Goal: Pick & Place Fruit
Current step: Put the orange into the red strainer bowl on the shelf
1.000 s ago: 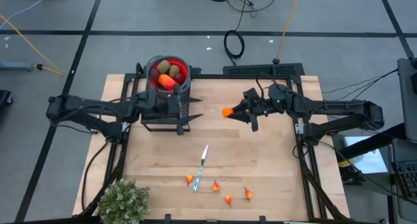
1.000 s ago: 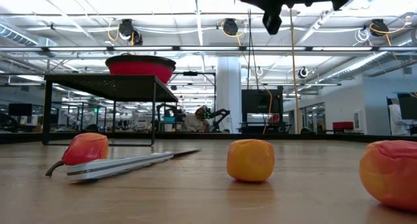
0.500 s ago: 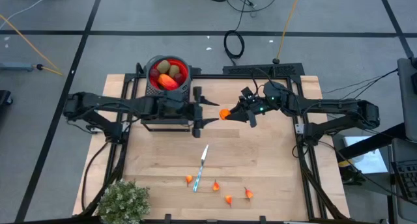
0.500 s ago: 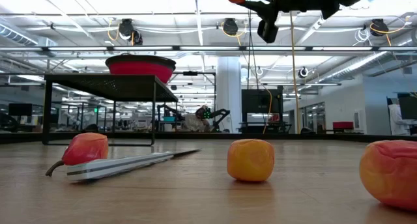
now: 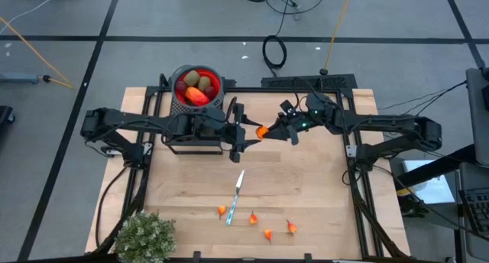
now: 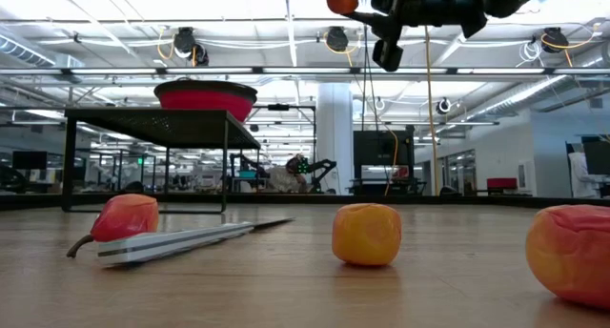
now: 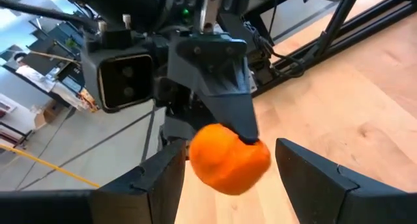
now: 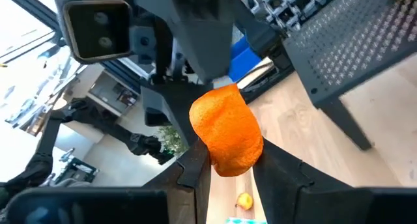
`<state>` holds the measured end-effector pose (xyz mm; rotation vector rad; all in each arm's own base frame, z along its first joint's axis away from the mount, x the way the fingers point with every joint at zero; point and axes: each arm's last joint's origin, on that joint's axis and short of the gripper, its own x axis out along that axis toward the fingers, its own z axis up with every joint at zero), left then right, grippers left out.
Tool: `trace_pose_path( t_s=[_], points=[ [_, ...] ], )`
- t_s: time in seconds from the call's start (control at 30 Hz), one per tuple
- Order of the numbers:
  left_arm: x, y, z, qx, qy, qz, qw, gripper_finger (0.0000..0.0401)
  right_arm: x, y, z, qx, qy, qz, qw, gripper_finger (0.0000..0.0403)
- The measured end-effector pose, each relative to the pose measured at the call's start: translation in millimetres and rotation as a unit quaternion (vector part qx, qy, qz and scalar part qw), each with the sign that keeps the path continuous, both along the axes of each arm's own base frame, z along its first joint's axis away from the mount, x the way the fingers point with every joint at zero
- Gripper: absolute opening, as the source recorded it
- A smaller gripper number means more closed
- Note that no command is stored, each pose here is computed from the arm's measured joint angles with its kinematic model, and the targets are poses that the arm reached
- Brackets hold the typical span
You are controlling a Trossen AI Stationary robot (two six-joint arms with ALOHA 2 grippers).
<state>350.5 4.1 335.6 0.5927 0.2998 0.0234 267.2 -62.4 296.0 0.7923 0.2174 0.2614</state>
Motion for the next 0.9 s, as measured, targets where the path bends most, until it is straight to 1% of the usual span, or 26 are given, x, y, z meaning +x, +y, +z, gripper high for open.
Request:
trace_pose_path(
  t_s=[0.17,0.33,0.5,0.9],
  points=[
    [0,1,0,0.013,0.000,-0.002,1.000,0.0239,5,-1,-2,0.019,-0.005,0.000,1.000,0.0091],
    [0,1,0,0.013,0.004,-0.002,1.000,0.0239,10,-2,-2,0.037,-0.020,0.012,0.999,0.0091],
    [0,1,-1,0.015,0.007,-0.003,1.000,0.0239,13,-3,-3,0.059,-0.019,0.012,0.998,0.0091],
    [0,1,-1,0.035,0.009,-0.007,0.999,0.0239,13,-3,-3,0.062,-0.016,0.010,0.998,0.0091]
  ],
)
